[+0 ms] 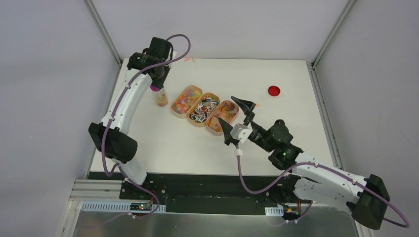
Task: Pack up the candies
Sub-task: Place the fake candies in the packing bottle.
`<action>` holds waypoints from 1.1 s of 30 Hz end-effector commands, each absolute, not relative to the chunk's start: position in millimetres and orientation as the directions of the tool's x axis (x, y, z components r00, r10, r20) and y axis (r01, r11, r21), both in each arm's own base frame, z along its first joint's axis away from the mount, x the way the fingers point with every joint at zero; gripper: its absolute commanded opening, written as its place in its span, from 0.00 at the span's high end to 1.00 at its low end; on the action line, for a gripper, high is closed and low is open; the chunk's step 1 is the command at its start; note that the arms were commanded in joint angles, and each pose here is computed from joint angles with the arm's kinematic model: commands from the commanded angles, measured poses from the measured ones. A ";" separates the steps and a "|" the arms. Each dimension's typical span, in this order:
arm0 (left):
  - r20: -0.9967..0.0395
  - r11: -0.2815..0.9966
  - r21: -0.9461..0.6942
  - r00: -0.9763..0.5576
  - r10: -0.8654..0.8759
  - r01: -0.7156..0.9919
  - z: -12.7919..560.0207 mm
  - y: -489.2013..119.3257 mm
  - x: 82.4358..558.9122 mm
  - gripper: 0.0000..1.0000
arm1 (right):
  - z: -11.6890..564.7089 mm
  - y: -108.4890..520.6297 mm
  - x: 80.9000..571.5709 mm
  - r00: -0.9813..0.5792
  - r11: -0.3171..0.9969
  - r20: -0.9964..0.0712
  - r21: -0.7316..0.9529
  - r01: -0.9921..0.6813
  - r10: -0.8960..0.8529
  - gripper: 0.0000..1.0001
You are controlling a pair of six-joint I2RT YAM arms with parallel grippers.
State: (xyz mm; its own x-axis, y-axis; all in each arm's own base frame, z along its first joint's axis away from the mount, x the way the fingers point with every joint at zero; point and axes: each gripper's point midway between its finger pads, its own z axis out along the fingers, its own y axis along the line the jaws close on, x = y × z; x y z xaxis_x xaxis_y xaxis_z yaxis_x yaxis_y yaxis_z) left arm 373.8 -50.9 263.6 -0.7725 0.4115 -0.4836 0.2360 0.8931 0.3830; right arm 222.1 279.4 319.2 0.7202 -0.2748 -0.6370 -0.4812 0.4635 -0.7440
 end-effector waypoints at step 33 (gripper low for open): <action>-0.975 0.501 0.163 0.062 0.213 0.850 366.4 -188.6 249.7 1.00 | 354.4 275.3 201.5 0.663 0.526 -0.743 -0.601 -0.602 -0.090 0.01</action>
State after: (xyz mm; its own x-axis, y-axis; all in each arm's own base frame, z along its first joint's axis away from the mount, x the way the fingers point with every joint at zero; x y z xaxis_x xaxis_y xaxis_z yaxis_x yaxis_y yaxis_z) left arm 285.3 -158.2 350.1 -0.0673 0.2925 -0.9539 0.7049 0.6906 0.1620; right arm 202.1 267.9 320.2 0.5614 -0.0805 -0.8236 -0.6627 0.5524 -0.5057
